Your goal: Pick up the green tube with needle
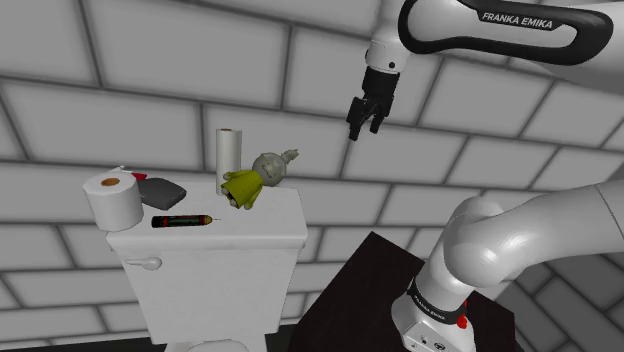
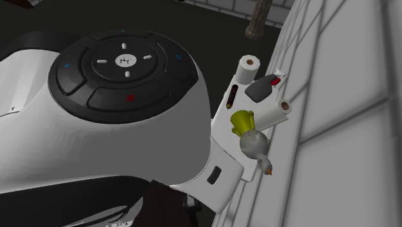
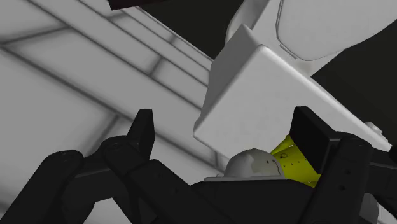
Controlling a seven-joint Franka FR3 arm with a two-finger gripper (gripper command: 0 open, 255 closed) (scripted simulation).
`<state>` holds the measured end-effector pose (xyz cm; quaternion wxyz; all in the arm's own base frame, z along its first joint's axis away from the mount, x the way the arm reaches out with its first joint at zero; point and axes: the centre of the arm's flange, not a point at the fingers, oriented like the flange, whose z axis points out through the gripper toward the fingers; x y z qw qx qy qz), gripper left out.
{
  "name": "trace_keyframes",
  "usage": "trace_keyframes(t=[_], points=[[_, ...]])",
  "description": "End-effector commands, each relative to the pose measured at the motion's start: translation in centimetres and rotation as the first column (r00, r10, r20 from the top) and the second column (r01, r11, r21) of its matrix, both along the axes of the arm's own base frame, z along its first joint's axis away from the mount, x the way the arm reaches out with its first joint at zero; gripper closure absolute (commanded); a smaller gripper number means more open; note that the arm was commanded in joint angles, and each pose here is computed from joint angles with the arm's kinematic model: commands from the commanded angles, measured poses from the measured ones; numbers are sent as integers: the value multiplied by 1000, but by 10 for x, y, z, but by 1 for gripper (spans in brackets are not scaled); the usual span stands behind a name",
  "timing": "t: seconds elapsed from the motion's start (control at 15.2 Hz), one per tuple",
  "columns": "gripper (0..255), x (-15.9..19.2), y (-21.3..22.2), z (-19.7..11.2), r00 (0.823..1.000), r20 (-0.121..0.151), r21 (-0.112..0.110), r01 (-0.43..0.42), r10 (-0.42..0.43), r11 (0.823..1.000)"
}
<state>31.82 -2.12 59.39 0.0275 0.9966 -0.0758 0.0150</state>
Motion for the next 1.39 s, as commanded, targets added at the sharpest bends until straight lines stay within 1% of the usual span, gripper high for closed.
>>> trace_keyframes(t=[0.0, 0.13, 0.33, 0.46, 0.66, 0.79, 0.99, 1.12, 1.32], points=[[0, 0, 0, 0, 1000, 0, 0, 0, 0, 1000], [0, 22, 5, -13, 999, -4, 5, -52, 52, 999], [0, 55, 16, -33, 992, -8, 13, -129, 129, 992], [0, 76, 24, -46, 984, -11, 18, -180, 180, 983], [0, 106, 39, -66, 967, -15, 27, -256, 256, 966], [0, 126, 50, -79, 952, -17, 32, -305, 306, 952], [0, 154, 69, -99, 925, -20, 41, -378, 379, 925], [0, 172, 83, -112, 904, -21, 47, -425, 426, 904], [0, 198, 105, -132, 868, -23, 56, -494, 496, 868]])
